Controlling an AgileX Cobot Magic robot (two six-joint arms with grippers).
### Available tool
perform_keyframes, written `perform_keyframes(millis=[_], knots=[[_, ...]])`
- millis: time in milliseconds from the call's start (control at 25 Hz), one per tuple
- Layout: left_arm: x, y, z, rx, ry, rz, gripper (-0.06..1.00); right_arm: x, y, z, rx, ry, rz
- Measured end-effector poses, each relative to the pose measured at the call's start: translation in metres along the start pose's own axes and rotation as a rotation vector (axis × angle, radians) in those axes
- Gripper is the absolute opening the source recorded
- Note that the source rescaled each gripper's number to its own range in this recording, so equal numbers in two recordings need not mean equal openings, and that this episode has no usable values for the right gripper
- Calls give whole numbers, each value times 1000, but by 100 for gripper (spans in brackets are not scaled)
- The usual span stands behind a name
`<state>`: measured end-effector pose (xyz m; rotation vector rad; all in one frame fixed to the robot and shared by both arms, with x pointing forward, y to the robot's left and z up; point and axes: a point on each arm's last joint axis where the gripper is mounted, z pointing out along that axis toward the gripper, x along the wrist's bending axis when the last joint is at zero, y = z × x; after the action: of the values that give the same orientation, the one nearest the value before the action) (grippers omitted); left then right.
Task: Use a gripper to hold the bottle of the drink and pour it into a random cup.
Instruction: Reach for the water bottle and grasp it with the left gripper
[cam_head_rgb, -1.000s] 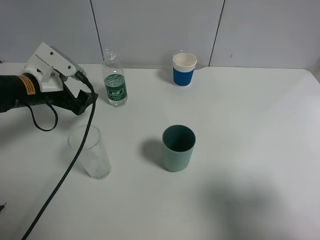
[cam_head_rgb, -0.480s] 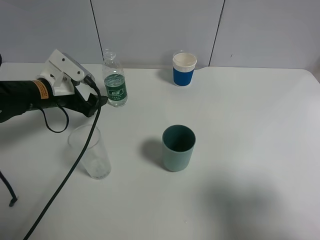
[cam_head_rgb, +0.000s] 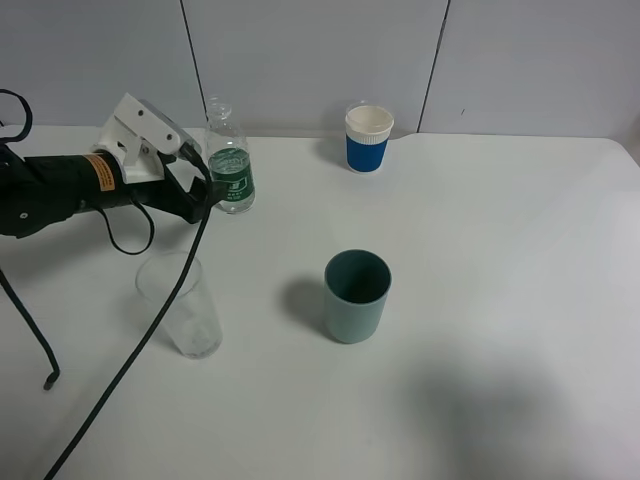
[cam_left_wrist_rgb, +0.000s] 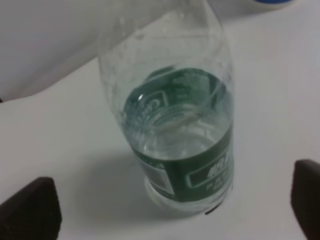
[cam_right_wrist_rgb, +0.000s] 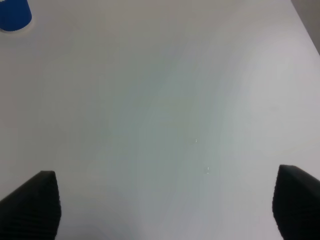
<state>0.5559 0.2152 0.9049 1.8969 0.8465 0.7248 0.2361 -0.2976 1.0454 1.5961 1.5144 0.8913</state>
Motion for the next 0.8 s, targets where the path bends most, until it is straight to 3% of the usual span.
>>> perform_keyframes(millis=[800], knots=[[2, -6, 31, -62, -79, -59, 84, 0, 0, 0, 0, 0, 0]])
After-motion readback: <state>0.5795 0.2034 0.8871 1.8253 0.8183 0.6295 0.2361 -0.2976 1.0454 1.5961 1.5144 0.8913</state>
